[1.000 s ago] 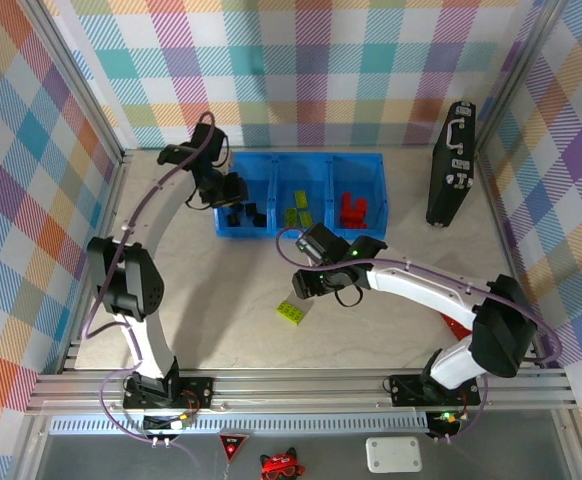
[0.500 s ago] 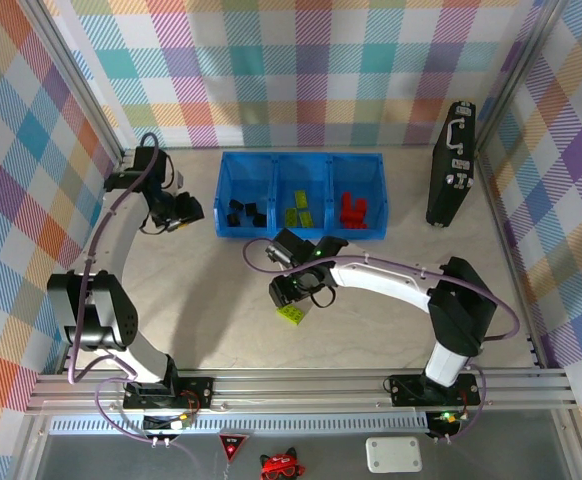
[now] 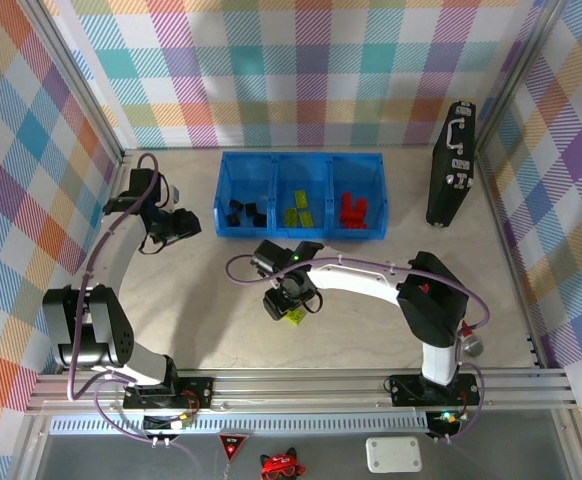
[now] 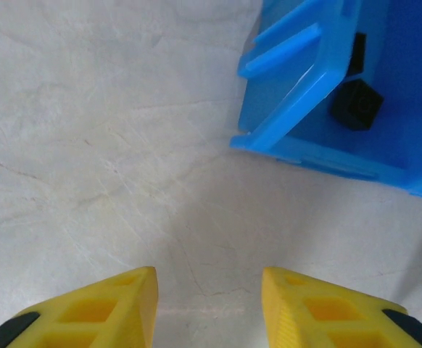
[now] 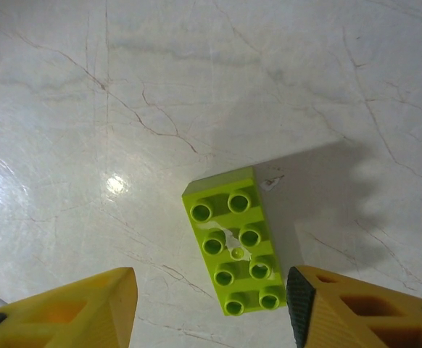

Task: Sort the legos into containers by color
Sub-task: Pick up the lego from the bottom-center of the table.

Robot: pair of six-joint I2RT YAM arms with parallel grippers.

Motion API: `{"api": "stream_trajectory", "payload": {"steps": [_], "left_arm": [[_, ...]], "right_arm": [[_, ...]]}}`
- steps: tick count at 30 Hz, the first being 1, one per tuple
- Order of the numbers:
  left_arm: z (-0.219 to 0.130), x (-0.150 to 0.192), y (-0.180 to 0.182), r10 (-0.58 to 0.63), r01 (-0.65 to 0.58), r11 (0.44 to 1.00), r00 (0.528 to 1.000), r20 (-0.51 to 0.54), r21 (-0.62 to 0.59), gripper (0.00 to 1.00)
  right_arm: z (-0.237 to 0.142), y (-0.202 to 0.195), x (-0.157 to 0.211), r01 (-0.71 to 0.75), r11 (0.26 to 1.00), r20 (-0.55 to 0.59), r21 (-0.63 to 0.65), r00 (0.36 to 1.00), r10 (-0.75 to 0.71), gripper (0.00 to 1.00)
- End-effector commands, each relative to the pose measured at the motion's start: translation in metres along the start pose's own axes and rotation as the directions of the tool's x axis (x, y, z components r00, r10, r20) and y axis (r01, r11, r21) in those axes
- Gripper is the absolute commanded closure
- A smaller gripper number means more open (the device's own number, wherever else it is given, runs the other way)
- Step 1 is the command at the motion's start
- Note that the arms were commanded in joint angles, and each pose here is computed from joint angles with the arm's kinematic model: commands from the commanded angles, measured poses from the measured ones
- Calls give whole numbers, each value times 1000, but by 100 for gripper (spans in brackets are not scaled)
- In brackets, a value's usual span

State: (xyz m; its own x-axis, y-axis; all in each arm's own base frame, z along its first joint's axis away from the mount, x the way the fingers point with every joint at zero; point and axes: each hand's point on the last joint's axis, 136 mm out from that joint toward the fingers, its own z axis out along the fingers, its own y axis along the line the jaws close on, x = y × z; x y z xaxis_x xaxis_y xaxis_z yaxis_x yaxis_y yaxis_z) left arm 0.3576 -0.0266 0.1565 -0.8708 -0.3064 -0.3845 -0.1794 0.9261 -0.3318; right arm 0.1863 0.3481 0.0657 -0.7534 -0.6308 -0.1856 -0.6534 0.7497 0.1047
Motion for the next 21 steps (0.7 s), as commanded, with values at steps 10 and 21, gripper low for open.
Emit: {"api": "stream_trajectory", "payload": {"steps": [10, 21], "left_arm": [[-31, -17, -3, 55, -57, 998, 982, 180, 1, 56], [-28, -16, -1, 53, -53, 999, 985, 161, -6, 55]], "right_arm": [[18, -6, 15, 139, 987, -131, 81, 983, -127, 41], [32, -15, 29, 172, 979, -208, 112, 967, -146, 44]]}}
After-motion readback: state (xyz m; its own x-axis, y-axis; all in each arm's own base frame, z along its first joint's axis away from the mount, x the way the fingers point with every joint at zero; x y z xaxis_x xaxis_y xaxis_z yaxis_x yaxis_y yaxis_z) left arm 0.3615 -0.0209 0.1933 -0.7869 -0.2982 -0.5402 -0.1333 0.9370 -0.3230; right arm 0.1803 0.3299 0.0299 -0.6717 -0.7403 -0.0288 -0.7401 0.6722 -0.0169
